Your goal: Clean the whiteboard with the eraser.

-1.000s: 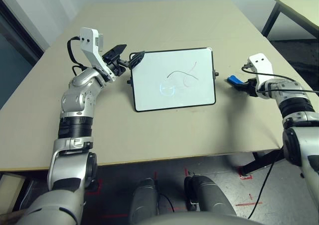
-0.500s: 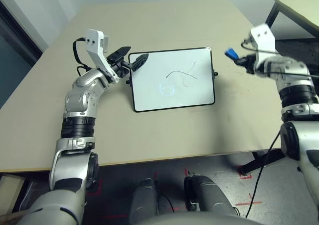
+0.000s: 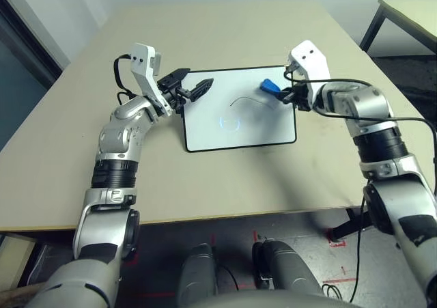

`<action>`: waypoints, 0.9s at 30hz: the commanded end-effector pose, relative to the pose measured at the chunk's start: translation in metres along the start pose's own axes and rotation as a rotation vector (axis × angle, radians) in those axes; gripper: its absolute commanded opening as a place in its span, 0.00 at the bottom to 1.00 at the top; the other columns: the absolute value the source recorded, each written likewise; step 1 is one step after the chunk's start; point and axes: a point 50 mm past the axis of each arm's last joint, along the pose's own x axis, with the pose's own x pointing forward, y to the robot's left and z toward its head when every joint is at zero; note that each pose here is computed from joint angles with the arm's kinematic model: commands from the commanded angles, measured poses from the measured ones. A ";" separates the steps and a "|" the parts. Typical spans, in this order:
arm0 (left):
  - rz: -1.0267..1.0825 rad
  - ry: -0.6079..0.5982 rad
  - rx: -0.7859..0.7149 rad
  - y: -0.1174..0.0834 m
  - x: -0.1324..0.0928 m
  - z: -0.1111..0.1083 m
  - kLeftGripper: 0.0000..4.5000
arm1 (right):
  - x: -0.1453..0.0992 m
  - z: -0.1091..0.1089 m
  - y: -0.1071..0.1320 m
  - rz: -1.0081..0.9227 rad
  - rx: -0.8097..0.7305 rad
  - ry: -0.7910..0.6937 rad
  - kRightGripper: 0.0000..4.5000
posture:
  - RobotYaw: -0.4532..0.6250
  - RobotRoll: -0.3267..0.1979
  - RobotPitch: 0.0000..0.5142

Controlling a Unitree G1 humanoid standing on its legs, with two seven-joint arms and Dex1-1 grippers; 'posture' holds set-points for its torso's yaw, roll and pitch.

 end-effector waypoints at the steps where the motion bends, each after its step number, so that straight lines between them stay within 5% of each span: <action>1: -0.014 0.022 0.000 -0.004 -0.001 -0.003 1.00 | 0.006 -0.034 0.015 0.047 0.019 0.162 0.09 | 0.33 0.62 0.17; 8: -0.009 0.030 -0.007 -0.005 -0.003 -0.006 1.00 | 0.002 -0.031 0.023 0.065 0.008 0.177 0.09 | 0.33 0.62 0.18; 19: 0.003 0.037 -0.029 -0.008 -0.004 -0.013 1.00 | 0.007 0.021 -0.011 -0.109 0.015 -0.052 0.09 | 0.33 0.62 0.20; 23: 0.017 0.048 -0.034 -0.008 -0.010 -0.016 1.00 | 0.012 0.008 0.002 -0.044 0.000 0.019 0.09 | 0.34 0.62 0.24; 27: 0.045 0.061 -0.027 -0.004 -0.021 -0.015 1.00 | 0.003 -0.028 0.037 0.111 -0.034 0.199 0.09 | 0.34 0.62 0.28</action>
